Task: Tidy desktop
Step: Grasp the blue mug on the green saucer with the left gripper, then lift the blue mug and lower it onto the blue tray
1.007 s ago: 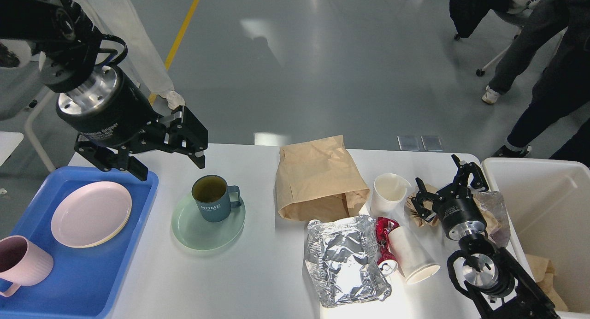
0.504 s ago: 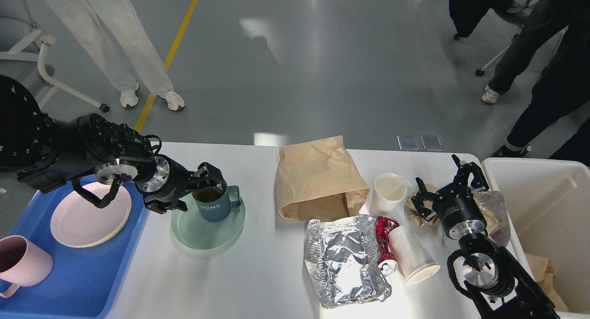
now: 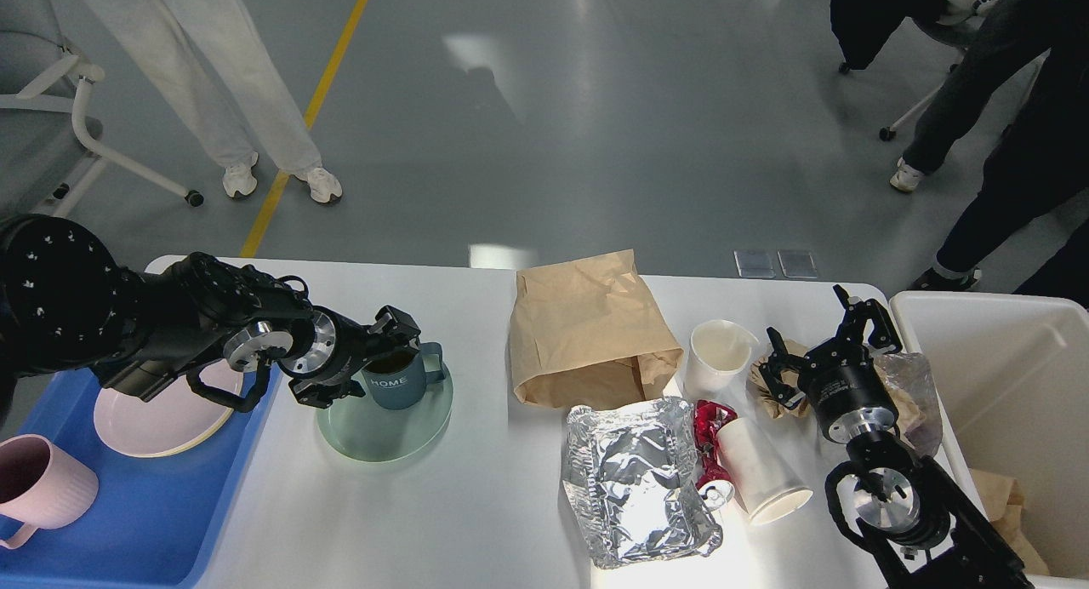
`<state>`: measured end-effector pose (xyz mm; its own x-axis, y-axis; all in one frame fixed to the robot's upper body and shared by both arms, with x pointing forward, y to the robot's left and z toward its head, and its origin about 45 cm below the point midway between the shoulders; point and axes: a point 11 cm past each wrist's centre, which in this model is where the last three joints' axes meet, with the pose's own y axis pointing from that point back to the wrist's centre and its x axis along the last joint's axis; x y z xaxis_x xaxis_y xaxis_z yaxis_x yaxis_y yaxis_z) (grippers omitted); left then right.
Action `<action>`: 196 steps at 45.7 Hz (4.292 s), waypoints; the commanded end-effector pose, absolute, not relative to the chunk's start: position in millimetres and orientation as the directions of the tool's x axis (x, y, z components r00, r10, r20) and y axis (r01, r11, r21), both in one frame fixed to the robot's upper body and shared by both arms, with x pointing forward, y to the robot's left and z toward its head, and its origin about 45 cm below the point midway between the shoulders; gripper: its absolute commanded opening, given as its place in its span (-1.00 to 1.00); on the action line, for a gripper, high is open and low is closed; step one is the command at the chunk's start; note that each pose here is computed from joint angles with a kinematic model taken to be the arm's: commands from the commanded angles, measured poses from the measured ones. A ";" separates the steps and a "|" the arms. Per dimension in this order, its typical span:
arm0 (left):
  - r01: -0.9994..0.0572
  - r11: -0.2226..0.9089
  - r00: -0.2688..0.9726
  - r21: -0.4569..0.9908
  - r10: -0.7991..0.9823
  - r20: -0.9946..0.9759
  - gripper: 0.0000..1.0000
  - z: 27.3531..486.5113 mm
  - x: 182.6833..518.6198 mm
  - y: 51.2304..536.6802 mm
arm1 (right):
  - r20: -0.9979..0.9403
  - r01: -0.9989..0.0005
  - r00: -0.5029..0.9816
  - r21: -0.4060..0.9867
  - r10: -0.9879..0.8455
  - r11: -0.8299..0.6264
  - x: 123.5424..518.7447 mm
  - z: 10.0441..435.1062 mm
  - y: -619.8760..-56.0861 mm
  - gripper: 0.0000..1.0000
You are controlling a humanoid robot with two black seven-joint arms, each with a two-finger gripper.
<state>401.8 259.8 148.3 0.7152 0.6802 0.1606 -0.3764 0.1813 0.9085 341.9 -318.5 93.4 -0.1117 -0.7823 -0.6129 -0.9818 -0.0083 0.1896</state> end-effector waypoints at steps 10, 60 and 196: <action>-0.419 0.081 0.632 0.904 0.741 0.226 0.81 133.2 397.4 281.9 | -0.614 -0.982 -0.112 0.189 -0.781 -0.009 342.0 93.3 -318.1 1.00; -0.374 0.096 0.716 0.922 0.662 0.221 -1.00 109.0 389.6 286.1 | -0.614 -0.982 -0.111 0.190 -0.782 -0.010 341.9 93.2 -317.7 1.00; -0.086 -0.056 0.884 0.995 0.457 0.102 -1.00 157.5 240.5 500.4 | -0.614 -0.982 -0.112 0.189 -0.781 -0.009 342.0 93.3 -318.1 1.00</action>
